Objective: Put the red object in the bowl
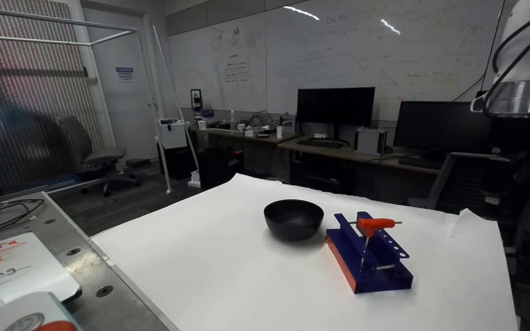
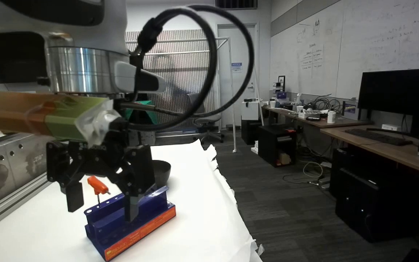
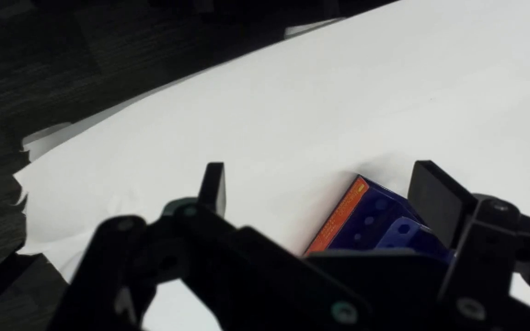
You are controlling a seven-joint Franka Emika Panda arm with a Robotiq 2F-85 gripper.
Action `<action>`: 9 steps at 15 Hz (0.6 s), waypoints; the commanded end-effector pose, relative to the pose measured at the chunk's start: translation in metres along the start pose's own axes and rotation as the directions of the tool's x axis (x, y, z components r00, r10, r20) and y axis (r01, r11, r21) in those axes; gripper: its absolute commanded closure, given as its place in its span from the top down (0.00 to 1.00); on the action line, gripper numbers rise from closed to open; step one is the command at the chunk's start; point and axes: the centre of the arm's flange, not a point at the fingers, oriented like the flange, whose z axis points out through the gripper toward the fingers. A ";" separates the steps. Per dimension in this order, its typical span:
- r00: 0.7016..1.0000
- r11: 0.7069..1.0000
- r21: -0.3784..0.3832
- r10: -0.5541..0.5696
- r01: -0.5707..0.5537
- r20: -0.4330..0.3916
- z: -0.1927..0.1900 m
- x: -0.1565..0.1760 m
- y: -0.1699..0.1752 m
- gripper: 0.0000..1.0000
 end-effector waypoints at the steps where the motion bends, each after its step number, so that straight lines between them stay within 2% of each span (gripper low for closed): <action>1: 0.999 1.000 0.007 0.001 -0.002 0.037 -0.005 0.067 -0.052 1.00; 5: 0.982 0.982 -0.036 -0.189 0.188 -0.026 0.007 0.115 -0.095 1.00; 7: 0.962 0.963 -0.053 -0.268 0.266 -0.043 0.019 0.139 -0.109 1.00; 9: 0.938 0.937 -0.056 -0.346 0.345 -0.025 0.031 0.156 -0.117 1.00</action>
